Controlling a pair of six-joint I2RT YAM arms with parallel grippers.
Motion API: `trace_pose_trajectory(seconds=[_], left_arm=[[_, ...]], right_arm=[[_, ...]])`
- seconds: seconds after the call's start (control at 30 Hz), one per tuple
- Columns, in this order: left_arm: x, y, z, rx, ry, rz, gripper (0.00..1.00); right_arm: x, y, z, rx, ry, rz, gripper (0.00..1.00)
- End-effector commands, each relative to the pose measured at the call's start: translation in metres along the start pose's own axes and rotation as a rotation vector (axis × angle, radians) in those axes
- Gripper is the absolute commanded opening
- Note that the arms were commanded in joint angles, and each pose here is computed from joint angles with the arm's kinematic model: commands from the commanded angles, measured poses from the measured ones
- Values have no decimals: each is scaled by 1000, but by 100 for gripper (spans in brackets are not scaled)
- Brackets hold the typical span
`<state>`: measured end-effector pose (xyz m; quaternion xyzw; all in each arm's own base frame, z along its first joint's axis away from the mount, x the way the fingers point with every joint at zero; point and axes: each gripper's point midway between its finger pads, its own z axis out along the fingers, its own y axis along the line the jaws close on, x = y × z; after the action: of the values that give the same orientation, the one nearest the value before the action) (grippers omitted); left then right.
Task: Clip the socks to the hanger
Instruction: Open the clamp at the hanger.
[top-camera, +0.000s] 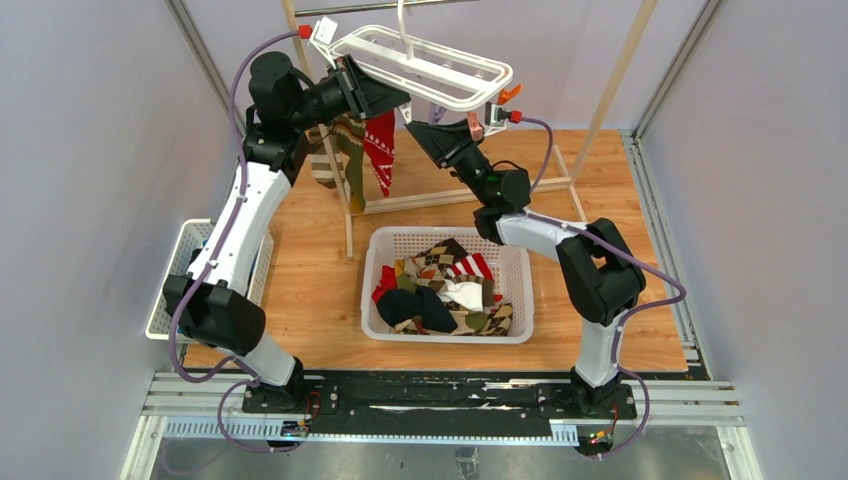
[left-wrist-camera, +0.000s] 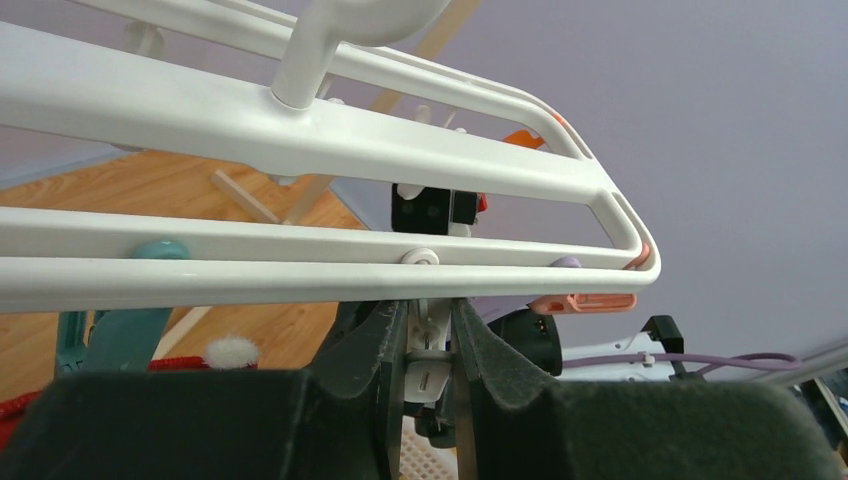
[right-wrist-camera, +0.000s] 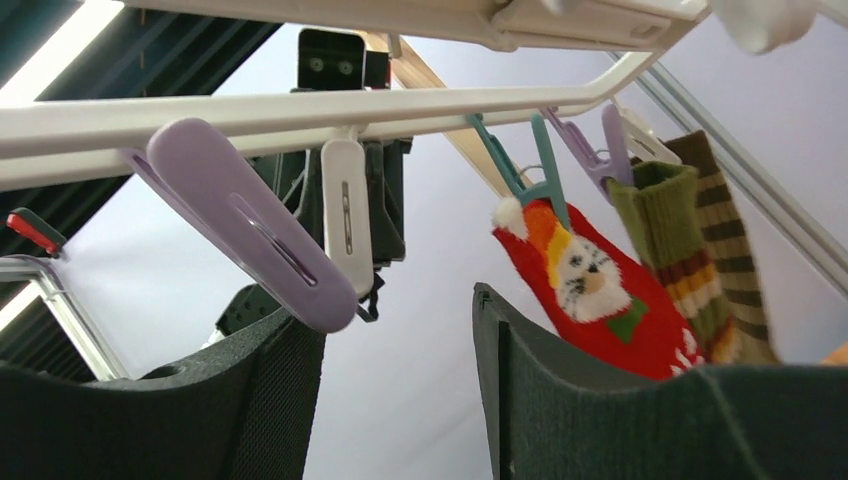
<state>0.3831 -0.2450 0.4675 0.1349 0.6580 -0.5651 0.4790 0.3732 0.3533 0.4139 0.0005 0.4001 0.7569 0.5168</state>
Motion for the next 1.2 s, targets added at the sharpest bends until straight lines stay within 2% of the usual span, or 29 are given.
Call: trace_pose_trajectory(seconds=[0.0, 0.27, 0.53, 0.77, 0.83, 0.9, 1.0, 1.07, 1.17], left_arm=[[-4, -21, -3, 62, 8, 30, 12], [-4, -21, -3, 65, 5, 27, 12], [-3, -21, -4, 62, 5, 26, 11], [-4, -18, -4, 46, 0, 32, 14], [-4, -17, -4, 39, -1, 34, 19], [-4, -16, -4, 32, -3, 42, 37], [0, -10, -9, -25, 3, 49, 46], [0, -10, -16, -66, -6, 80, 59], [2, -9, -28, -125, -17, 126, 61]], right_arm=[[-13, 19, 10, -79, -36, 27, 54], [-14, 23, 18, -108, -29, 82, 50], [-16, 23, 22, -119, -34, 105, 35], [-11, 26, 23, -131, -11, 115, 27], [-9, 26, 22, -129, -5, 109, 26], [-9, 24, 21, -122, -8, 95, 19], [-11, 22, 17, -107, -23, 43, 12], [-13, 21, 16, -98, -36, -3, 10], [-15, 16, 14, -64, -44, -98, 7]])
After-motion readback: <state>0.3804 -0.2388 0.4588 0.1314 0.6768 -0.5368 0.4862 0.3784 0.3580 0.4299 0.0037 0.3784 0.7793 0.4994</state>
